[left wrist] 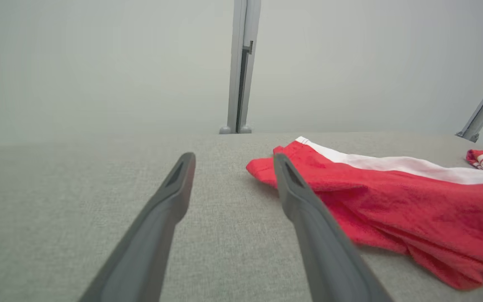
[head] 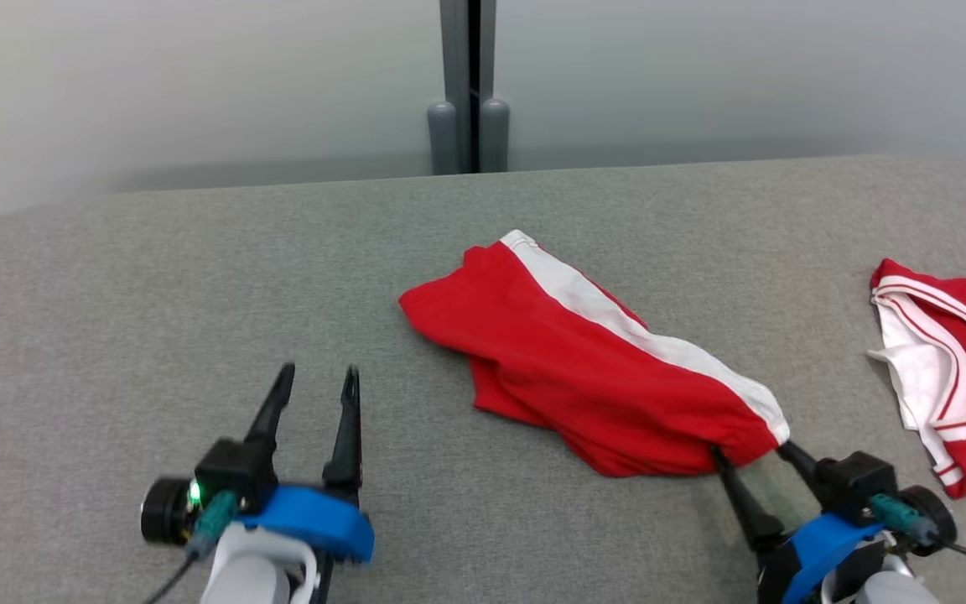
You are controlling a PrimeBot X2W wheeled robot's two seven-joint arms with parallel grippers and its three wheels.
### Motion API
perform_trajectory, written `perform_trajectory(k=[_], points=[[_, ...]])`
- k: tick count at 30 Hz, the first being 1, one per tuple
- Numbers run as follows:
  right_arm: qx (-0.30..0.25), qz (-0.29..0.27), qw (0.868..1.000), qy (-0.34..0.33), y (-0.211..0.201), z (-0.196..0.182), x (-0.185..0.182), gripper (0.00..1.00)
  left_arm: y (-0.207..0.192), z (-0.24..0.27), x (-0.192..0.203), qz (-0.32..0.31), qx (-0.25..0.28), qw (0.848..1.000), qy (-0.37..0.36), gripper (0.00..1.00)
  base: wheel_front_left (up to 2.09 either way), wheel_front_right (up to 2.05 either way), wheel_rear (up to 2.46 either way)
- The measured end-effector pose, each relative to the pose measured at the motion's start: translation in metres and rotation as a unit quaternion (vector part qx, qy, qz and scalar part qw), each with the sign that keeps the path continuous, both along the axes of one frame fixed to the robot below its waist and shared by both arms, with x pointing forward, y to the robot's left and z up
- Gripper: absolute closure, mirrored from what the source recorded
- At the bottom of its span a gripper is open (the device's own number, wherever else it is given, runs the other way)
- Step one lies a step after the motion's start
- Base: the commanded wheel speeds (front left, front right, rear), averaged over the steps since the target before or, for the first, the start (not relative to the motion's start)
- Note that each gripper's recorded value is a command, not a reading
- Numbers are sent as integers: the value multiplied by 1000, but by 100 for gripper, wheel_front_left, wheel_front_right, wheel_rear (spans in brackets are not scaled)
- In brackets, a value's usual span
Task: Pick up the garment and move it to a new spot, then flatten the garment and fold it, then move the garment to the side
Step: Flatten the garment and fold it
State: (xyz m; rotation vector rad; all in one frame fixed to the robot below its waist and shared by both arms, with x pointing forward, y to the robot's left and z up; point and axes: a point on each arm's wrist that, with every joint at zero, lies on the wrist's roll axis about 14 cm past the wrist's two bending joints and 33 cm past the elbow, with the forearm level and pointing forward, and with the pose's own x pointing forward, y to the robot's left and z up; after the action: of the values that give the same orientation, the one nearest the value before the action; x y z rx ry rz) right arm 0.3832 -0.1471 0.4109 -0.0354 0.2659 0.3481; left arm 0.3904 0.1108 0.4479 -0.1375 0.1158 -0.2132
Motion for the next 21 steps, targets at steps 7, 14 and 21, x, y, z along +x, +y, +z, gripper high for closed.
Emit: perform_trajectory(k=[7,14,21], points=[[0,-69,997,-20,-32,7,7,0,-43,38,59,-70,13,996,-61,0,0,0,0],[-2,-101,995,-28,-40,6,13,0,-103,11,118,-163,67,984,23,0,0,0,0],[5,-127,991,-37,-44,10,20,0,-121,-47,154,-199,142,961,127,0,0,0,0]])
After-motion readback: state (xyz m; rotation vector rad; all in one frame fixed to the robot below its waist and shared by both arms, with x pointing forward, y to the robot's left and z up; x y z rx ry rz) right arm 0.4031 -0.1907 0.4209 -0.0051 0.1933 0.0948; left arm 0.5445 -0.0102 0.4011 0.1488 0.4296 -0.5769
